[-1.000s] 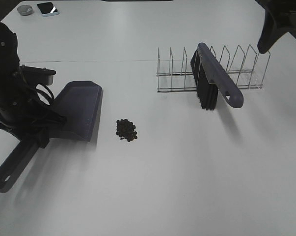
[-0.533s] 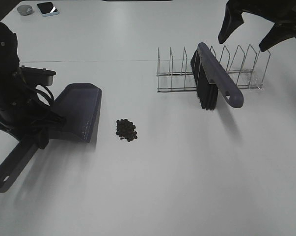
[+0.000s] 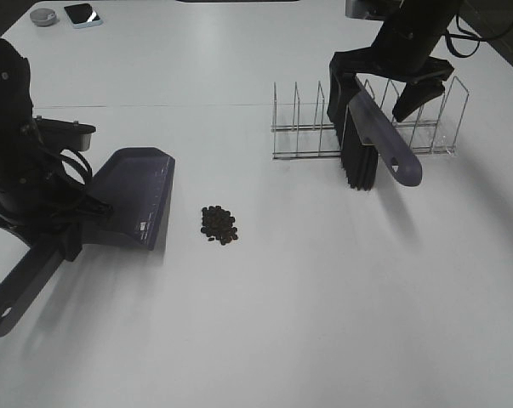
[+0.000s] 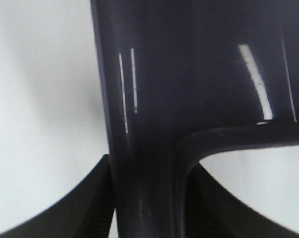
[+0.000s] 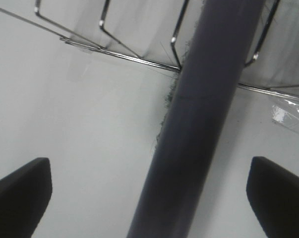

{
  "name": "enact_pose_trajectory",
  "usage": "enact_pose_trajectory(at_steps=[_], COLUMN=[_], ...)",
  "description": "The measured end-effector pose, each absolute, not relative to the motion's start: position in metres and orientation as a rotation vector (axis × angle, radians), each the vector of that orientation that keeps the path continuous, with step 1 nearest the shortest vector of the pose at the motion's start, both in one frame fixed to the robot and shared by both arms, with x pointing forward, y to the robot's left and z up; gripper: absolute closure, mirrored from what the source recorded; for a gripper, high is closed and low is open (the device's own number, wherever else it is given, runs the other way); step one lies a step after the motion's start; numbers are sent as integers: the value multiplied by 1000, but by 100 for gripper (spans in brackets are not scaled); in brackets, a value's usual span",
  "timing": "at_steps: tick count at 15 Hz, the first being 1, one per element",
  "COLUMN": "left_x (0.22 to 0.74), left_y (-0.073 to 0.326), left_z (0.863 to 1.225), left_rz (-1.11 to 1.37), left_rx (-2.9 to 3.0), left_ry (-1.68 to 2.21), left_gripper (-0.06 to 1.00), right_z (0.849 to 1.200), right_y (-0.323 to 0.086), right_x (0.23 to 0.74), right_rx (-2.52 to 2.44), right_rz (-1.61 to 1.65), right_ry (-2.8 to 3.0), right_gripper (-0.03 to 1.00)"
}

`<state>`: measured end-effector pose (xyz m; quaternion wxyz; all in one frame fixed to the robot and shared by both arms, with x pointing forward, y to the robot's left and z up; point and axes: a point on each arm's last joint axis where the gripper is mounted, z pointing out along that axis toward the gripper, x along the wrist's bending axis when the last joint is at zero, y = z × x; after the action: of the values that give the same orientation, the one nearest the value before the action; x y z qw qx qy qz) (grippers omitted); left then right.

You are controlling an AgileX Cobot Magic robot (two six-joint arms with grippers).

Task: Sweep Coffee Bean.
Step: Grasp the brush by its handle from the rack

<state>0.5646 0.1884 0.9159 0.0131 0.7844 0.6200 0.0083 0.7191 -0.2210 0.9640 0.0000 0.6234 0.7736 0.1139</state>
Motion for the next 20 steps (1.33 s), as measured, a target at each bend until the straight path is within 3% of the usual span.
enact_pose_trajectory(at_steps=[7,16,18,20], left_x=[565,565,565,565], left_y=[188,188,188,188], left_z=[916,916,916,916], left_rz=[26,26,26,28], left_rx=[2444,2444,2444,2443], left_ry=[1932,1932,1932,1931], left_gripper=[61,61,61,61], right_z=[915,915,913,911], right_y=[-225,-221,-221,-222], right_x=[724,723,723,724], right_rx=[2013,2056,2083,2140], right_rz=[215,277,271,245], right_ry=[2465,2473,2455,2402], right_gripper=[-2,-2,3,17])
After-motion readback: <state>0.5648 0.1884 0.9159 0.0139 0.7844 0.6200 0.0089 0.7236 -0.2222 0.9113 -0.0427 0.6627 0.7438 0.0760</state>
